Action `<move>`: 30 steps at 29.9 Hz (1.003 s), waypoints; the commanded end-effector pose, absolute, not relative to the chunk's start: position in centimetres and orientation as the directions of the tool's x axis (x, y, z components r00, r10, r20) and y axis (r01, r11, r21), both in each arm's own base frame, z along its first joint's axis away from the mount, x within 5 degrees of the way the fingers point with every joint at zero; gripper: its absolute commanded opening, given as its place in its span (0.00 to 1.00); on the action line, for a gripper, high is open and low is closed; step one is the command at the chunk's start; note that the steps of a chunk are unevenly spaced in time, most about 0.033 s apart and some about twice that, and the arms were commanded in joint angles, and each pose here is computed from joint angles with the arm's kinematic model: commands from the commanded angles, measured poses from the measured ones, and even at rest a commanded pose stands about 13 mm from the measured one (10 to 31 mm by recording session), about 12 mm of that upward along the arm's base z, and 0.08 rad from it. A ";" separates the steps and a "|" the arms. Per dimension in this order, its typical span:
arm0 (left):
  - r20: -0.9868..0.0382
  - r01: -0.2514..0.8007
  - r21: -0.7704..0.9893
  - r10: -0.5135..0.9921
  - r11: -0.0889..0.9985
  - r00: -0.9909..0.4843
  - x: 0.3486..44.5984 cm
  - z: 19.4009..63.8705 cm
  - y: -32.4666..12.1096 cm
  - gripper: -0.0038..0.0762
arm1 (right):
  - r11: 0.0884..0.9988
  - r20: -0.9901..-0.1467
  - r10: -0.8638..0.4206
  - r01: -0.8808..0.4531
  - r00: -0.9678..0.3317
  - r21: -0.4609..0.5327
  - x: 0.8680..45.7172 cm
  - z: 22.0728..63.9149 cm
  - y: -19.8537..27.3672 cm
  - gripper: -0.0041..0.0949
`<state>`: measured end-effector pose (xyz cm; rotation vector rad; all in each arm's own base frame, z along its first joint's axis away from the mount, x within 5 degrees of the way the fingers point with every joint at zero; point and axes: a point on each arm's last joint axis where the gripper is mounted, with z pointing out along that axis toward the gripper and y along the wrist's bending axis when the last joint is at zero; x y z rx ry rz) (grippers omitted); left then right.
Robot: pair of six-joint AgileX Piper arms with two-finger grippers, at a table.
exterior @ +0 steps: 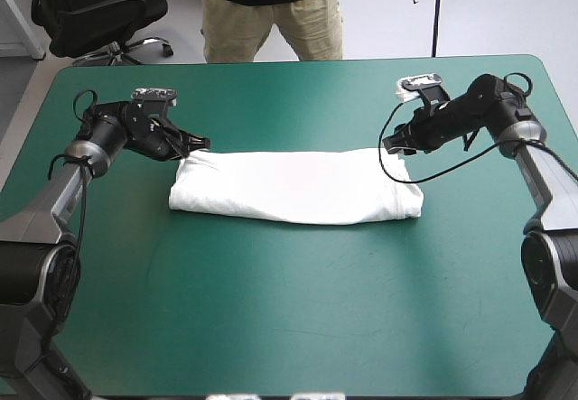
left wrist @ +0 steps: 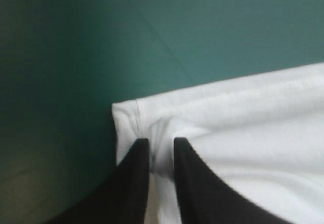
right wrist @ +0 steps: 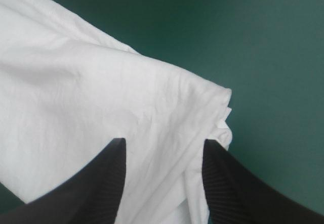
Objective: Fold the cloth
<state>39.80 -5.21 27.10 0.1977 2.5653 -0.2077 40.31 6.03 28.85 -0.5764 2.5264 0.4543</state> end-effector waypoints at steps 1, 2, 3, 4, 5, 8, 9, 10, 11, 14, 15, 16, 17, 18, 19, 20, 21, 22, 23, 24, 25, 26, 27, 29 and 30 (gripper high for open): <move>-0.676 0.203 -0.086 0.092 0.975 -0.731 39.9 32.5 -5.2 0.54 | 0.868 -0.639 -0.257 -0.463 -0.725 0.177 39.9 33.3 4.9 0.57; -0.688 0.211 -0.080 0.099 0.974 -0.719 40.0 33.2 -5.2 0.64 | 0.874 -0.645 -0.244 -0.453 -0.724 0.178 39.7 34.0 4.4 0.57; -0.707 0.214 -0.084 0.093 0.973 -0.701 40.2 34.2 -5.3 0.71 | 0.876 -0.646 -0.236 -0.447 -0.726 0.182 39.5 34.5 3.9 0.56; -0.720 0.215 -0.102 0.077 0.971 -0.690 40.2 35.1 -5.4 0.76 | 0.877 -0.650 -0.229 -0.443 -0.725 0.185 39.2 35.2 3.4 0.56; -0.725 0.223 -0.133 0.059 0.966 -0.686 40.2 35.8 -5.7 0.76 | 0.878 -0.651 -0.220 -0.438 -0.726 0.192 38.8 35.8 2.8 0.55; -0.729 0.328 -0.213 0.074 0.921 -0.681 39.6 37.0 -7.3 0.73 | 0.880 -0.644 -0.204 -0.426 -0.738 0.210 37.3 37.2 1.6 0.53; -0.726 0.364 -0.247 0.077 0.898 -0.684 39.4 37.1 -7.9 0.70 | 0.878 -0.639 -0.201 -0.426 -0.742 0.218 36.9 37.5 1.3 0.52; -0.723 0.403 -0.277 0.087 0.872 -0.686 39.1 37.2 -8.6 0.67 | 0.877 -0.634 -0.197 -0.424 -0.748 0.227 36.4 37.9 1.0 0.51; -0.717 0.438 -0.293 0.108 0.850 -0.689 38.9 37.1 -9.3 0.63 | 0.875 -0.630 -0.194 -0.423 -0.752 0.236 36.0 38.3 0.7 0.50; -0.680 0.503 -0.330 0.168 0.798 -0.713 38.2 36.3 -11.6 0.43 | 0.874 -0.613 -0.188 -0.415 -0.767 0.251 35.0 38.9 -0.1 0.47; -0.661 0.533 -0.333 0.210 0.777 -0.720 38.0 35.8 -12.7 0.29 | 0.875 -0.620 -0.178 -0.410 -0.765 0.255 34.7 39.1 -0.2 0.46; -0.649 0.558 -0.331 0.245 0.761 -0.720 37.9 35.2 -13.5 0.19 | 0.876 -0.627 -0.167 -0.406 -0.761 0.259 34.5 39.2 -0.3 0.46; -0.644 0.586 -0.329 0.278 0.741 -0.713 37.7 34.9 -14.5 0.08 | 0.879 -0.630 -0.159 -0.399 -0.760 0.260 34.3 39.1 -0.3 0.45; -0.633 0.612 -0.324 0.315 0.721 -0.707 37.7 34.1 -15.5 0.03 | 0.881 -0.630 -0.153 -0.395 -0.761 0.263 34.3 38.9 -0.3 0.44; -0.624 0.624 -0.329 0.333 0.708 -0.707 37.6 33.6 -16.5 0.03 | 0.880 -0.625 -0.149 -0.391 -0.766 0.270 34.2 38.6 -0.3 0.44; -0.615 0.633 -0.331 0.348 0.700 -0.707 37.6 33.0 -17.2 0.03 | 0.873 -0.618 -0.138 -0.390 -0.774 0.292 34.2 38.2 -0.1 0.44; -0.602 0.641 -0.335 0.366 0.691 -0.710 37.7 32.1 -18.2 0.03 | 0.864 -0.608 -0.125 -0.388 -0.784 0.322 34.2 37.7 0.1 0.44; -0.592 0.643 -0.337 0.377 0.688 -0.713 37.8 31.4 -18.7 0.03 | 0.853 -0.605 -0.109 -0.386 -0.789 0.350 34.3 37.2 0.3 0.44; -0.579 0.644 -0.338 0.388 0.686 -0.717 38.0 30.6 -19.2 0.03 | 0.842 -0.599 -0.097 -0.386 -0.795 0.377 34.4 36.4 0.4 0.44; -0.564 0.644 -0.341 0.399 0.685 -0.723 38.2 29.7 -19.6 0.03 | 0.832 -0.597 -0.094 -0.393 -0.797 0.393 34.4 35.8 0.6 0.44; -0.546 0.642 -0.349 0.409 0.683 -0.731 38.4 28.9 -20.0 0.03 | 0.828 -0.596 -0.094 -0.394 -0.798 0.398 34.4 35.2 0.6 0.45; -0.529 0.637 -0.355 0.415 0.684 -0.740 38.7 28.0 -20.2 0.03 | 0.831 -0.585 -0.089 -0.384 -0.806 0.403 34.5 34.3 0.5 0.45; -0.511 0.632 -0.363 0.420 0.685 -0.750 38.9 27.2 -20.3 0.03 | 0.835 -0.583 -0.084 -0.376 -0.808 0.401 34.5 33.8 0.5 0.45; -0.482 0.622 -0.375 0.429 0.688 -0.764 39.2 25.9 -20.4 0.03 | 0.838 -0.572 -0.096 -0.376 -0.815 0.396 34.5 32.4 0.4 0.45; -0.469 0.618 -0.378 0.433 0.690 -0.770 39.4 25.3 -20.5 0.03 | 0.840 -0.562 -0.090 -0.366 -0.822 0.401 34.6 31.9 0.4 0.46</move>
